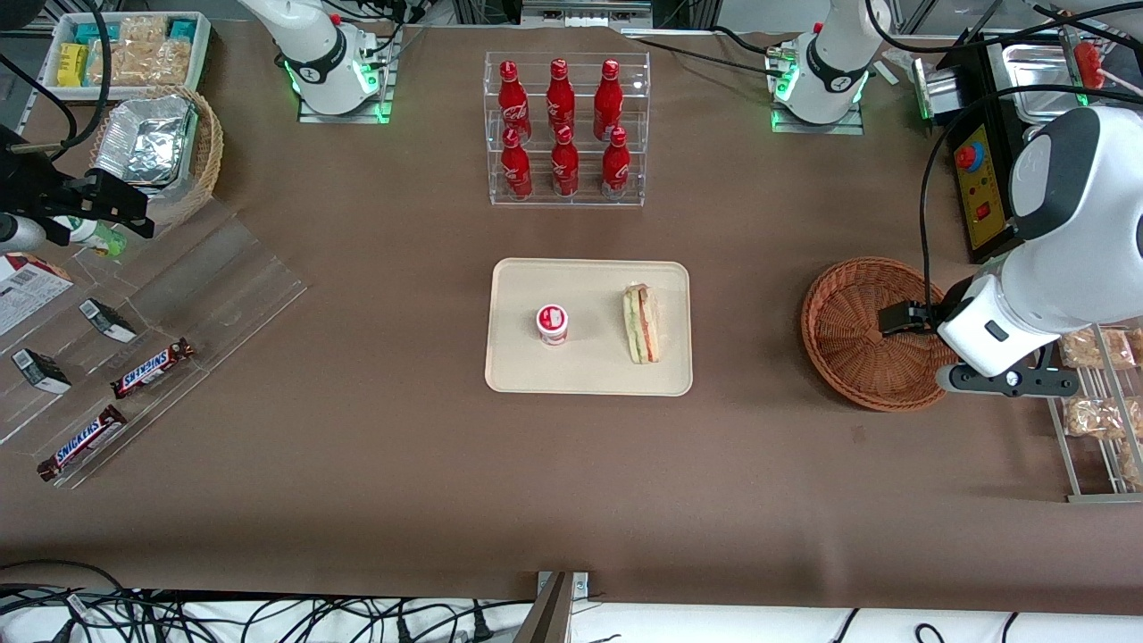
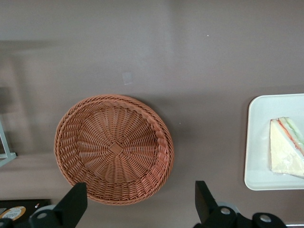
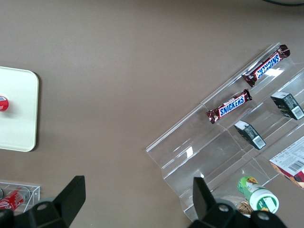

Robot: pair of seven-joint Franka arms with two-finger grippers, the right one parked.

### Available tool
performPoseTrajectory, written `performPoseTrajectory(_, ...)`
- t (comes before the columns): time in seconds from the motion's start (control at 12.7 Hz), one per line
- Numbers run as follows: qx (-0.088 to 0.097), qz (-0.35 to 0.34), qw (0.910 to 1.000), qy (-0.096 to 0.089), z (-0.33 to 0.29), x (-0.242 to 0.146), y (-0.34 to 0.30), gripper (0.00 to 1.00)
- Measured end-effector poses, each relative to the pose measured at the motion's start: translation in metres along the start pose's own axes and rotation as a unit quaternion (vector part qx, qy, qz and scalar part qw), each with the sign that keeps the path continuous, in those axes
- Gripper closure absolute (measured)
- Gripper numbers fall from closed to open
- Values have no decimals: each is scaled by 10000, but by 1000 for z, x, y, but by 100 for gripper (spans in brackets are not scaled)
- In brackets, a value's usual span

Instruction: Place sandwich from basket to tray

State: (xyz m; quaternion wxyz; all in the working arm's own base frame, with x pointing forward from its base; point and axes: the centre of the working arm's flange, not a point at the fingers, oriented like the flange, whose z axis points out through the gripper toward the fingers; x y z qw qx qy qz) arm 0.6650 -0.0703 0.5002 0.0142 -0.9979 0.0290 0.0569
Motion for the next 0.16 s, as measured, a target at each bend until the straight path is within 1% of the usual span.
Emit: performPoseTrajectory(0.16, -44, 262, 9996, -6, 0, 0, 1, 0)
